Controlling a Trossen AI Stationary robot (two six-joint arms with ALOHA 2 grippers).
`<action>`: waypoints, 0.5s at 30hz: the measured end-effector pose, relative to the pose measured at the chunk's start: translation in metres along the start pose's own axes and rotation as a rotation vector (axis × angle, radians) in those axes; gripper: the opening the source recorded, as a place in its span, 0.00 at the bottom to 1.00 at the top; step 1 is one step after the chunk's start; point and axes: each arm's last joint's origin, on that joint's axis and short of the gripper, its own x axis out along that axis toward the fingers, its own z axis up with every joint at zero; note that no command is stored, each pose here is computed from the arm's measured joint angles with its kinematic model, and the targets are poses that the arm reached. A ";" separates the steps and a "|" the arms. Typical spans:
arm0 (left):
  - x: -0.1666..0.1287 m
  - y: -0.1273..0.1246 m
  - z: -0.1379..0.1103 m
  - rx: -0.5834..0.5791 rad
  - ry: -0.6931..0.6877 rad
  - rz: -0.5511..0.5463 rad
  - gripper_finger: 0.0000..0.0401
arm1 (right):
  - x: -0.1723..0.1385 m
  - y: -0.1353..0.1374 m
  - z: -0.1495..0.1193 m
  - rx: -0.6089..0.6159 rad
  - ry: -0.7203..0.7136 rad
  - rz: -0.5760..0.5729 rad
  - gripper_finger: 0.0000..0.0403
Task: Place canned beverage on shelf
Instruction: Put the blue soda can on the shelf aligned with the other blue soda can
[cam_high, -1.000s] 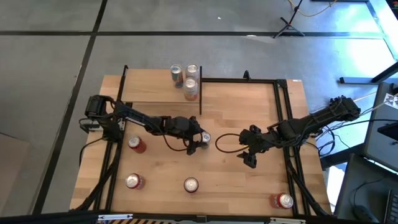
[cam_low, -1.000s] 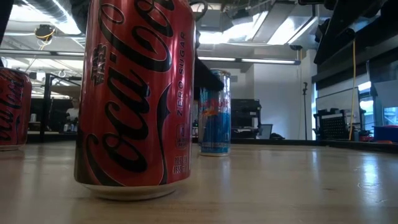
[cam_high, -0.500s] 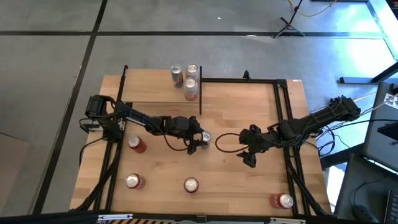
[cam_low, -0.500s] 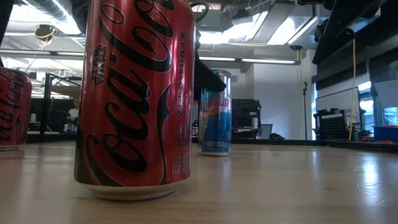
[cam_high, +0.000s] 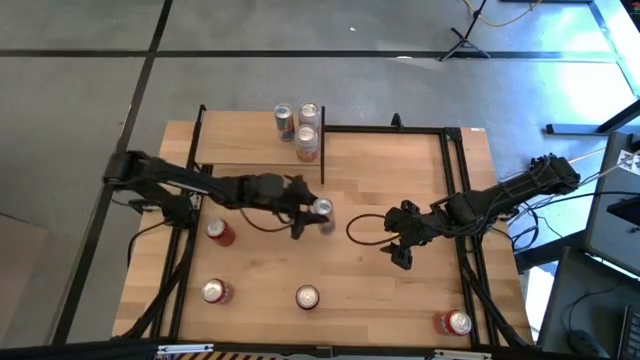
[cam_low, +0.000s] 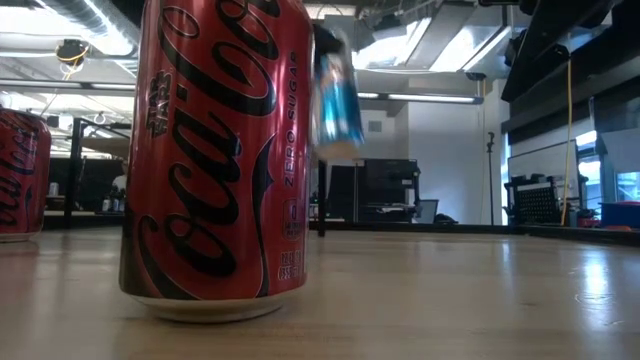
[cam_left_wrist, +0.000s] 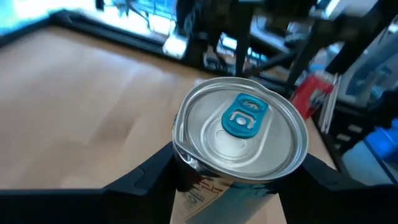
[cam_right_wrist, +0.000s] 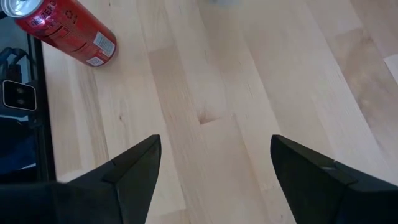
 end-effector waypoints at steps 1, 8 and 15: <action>-0.008 -0.001 0.006 0.008 -0.013 0.009 0.49 | 0.000 0.000 0.000 -0.004 0.000 0.000 0.72; -0.064 0.003 0.029 0.016 -0.014 0.158 0.49 | 0.000 -0.003 0.002 -0.052 -0.024 -0.032 0.72; -0.113 0.019 0.047 0.003 -0.064 0.251 0.49 | 0.002 -0.018 0.018 -0.015 -0.083 -0.056 0.72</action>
